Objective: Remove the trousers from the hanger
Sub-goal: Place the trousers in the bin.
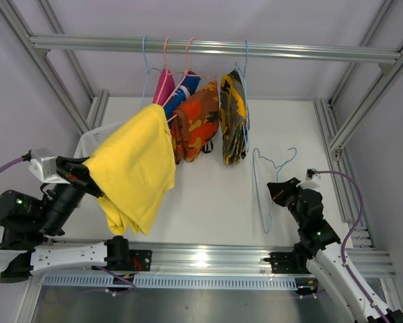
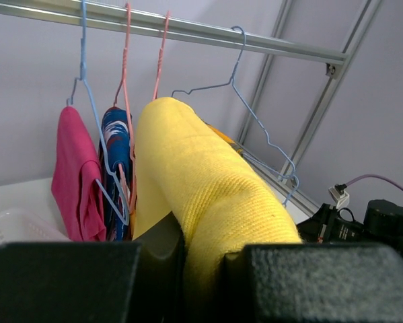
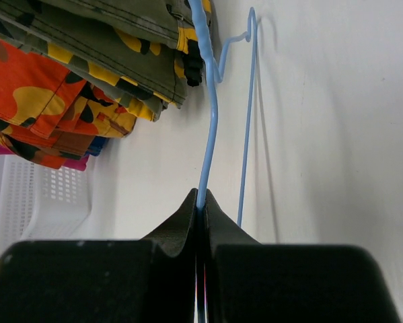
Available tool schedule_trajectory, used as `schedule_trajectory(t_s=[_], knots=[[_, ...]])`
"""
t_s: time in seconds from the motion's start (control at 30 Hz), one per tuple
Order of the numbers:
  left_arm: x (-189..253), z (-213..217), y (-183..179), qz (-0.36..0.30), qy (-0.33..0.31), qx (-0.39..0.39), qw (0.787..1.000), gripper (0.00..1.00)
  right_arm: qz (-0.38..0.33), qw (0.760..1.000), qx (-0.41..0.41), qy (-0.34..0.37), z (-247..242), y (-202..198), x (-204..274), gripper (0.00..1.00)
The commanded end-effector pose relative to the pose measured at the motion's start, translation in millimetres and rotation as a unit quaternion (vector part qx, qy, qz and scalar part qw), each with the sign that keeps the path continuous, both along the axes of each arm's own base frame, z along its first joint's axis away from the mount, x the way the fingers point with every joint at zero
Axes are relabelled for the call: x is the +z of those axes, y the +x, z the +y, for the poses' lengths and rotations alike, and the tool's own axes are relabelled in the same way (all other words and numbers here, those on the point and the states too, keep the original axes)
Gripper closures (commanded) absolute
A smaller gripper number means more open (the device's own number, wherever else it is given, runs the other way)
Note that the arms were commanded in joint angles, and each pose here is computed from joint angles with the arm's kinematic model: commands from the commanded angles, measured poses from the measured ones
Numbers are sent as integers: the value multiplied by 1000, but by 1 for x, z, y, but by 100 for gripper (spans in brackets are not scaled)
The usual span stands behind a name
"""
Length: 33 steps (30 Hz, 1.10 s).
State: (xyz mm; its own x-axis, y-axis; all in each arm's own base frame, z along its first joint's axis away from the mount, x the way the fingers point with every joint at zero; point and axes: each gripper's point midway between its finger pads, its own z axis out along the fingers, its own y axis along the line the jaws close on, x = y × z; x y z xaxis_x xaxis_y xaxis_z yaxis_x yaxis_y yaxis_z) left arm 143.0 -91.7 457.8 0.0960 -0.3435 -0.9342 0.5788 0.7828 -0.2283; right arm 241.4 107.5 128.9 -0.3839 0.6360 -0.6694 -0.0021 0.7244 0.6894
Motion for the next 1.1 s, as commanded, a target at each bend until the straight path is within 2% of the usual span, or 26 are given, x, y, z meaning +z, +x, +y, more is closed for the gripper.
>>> schedule_trajectory(t_s=[0.0,0.1,0.27,0.43,0.7,0.83,1.07], knots=[[56,56,-7,-33,-119,22,992,99,-20,1000,7,-1,3,4,7,100],[61,73,-6,-36,-127,41,990,99,-32,999,8,4,4,6,12,100],[58,93,4,-34,-102,104,989,99,-27,1000,12,2,6,6,8,100],[56,124,6,-30,-124,148,981,99,-26,1000,16,3,7,5,5,100],[48,168,7,-28,-125,208,970,99,-23,1000,19,4,8,4,1,100],[45,177,6,-28,-131,215,967,99,-22,1000,21,5,10,5,0,100],[31,173,9,-22,-103,232,967,99,-19,999,25,6,12,5,-3,100]])
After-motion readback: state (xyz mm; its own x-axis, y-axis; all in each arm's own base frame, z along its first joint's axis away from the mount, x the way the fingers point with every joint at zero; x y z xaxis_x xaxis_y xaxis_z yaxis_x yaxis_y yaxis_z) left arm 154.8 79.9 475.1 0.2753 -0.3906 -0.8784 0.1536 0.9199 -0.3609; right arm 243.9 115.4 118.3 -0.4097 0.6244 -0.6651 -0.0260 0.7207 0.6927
